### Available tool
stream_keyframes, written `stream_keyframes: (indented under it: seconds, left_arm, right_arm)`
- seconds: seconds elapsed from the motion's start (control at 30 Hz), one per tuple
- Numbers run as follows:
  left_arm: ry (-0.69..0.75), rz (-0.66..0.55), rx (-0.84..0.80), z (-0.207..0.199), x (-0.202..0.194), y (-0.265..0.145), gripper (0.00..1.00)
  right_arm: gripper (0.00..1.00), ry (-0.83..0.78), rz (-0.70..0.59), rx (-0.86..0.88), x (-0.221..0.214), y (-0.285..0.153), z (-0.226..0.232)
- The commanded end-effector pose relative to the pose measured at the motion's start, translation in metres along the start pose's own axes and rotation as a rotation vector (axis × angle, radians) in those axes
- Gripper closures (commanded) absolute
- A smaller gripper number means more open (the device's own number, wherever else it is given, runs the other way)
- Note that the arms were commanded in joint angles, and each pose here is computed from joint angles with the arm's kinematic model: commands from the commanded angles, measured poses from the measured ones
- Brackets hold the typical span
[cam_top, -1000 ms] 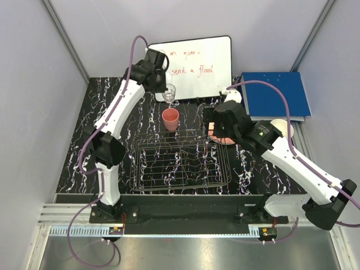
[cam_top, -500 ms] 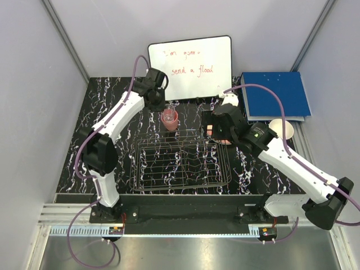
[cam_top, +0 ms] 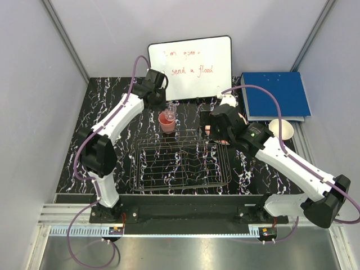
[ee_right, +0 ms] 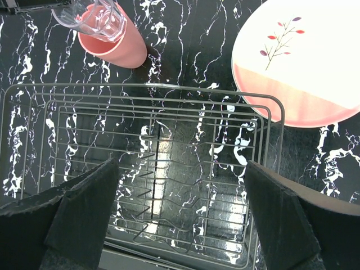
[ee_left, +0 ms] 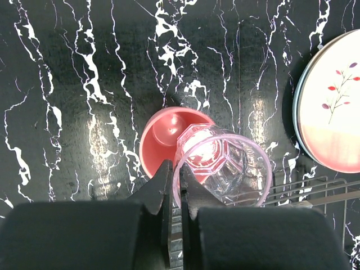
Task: Unload the mixed dishes from the dish rack
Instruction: Place the cup into the cup.
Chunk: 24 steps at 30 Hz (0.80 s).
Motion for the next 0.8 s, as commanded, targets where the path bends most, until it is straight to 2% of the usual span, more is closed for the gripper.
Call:
stream_keyframes:
  seconds: [0.0,0.17,0.43,0.77]
  left_arm:
    - [0.013,-0.092,-0.049,-0.008,0.020,-0.010,1.00]
    - [0.019,-0.071,-0.035,-0.005,0.014,-0.003,1.00]
    - [0.033,-0.127,-0.003,-0.001,0.021,-0.020,1.00]
    - [0.021,-0.120,0.010,0.007,0.017,-0.023,1.00]
  right_arm:
    - [0.01,0.020,-0.025,0.016,0.004,0.003,0.005]
    - [0.01,0.010,-0.020,0.007,0.003,0.006,0.004]
    - [0.01,0.012,-0.012,0.011,0.002,0.010,0.006]
    - [0.01,0.014,-0.004,0.019,0.000,0.012,0.007]
Point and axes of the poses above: each gripper's point midway between its finger pads, its own y axis out along the fingers, its own z axis along the line the jaws close on, x = y × z, the point moved 9 cm from there along -y, back along the fingers, and after that the axes turned 1 degree about -y, right-handed, at the moved point
